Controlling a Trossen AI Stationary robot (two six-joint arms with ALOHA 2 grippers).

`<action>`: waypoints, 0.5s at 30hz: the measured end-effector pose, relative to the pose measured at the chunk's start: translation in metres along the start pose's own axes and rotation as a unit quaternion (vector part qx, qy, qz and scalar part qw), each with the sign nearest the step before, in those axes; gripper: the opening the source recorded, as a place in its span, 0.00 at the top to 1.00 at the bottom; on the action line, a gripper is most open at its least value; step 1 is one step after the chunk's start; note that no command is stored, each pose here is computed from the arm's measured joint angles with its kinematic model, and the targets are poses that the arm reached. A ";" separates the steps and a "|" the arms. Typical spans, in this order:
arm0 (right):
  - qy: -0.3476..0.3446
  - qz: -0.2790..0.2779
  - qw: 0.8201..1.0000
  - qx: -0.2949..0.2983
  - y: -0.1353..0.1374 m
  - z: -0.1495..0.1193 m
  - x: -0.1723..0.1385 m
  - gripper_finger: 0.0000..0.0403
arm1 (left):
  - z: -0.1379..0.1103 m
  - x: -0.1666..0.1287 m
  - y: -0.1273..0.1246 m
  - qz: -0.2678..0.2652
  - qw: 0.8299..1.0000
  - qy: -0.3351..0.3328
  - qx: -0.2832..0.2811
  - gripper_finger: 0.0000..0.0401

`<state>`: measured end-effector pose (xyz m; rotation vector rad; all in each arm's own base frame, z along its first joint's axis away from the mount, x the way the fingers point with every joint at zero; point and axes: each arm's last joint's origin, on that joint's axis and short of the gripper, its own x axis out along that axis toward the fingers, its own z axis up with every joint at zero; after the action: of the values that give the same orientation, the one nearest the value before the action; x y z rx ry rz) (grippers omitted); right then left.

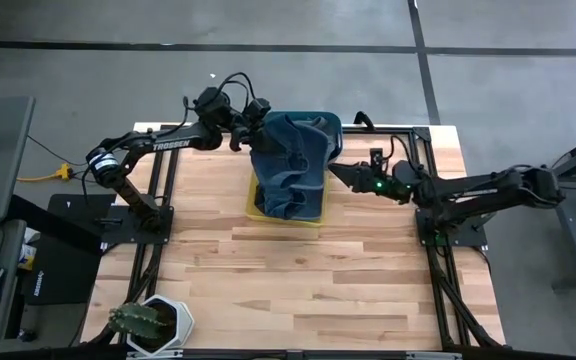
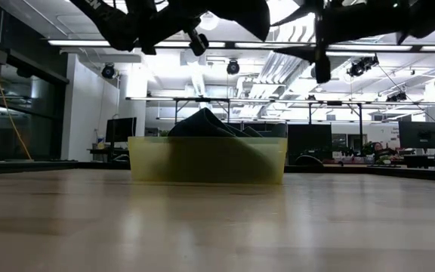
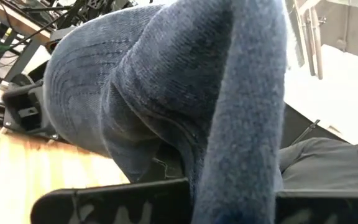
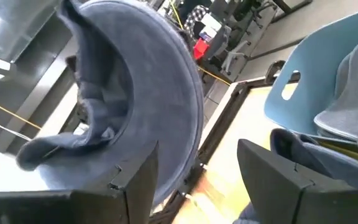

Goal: Pick & Place hat
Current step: Put the blue cap into the yellow bin

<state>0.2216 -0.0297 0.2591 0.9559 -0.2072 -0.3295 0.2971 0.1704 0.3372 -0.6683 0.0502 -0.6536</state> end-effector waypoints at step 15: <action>-0.007 0.054 0.998 0.017 -0.015 0.001 0.026 0.48 | 0.000 0.002 0.000 0.000 1.000 -0.003 0.000 1.00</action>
<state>0.2428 -0.0482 0.2483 0.9727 -0.2761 -0.2344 0.2983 0.1689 0.3373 -0.6696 0.0448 -0.6510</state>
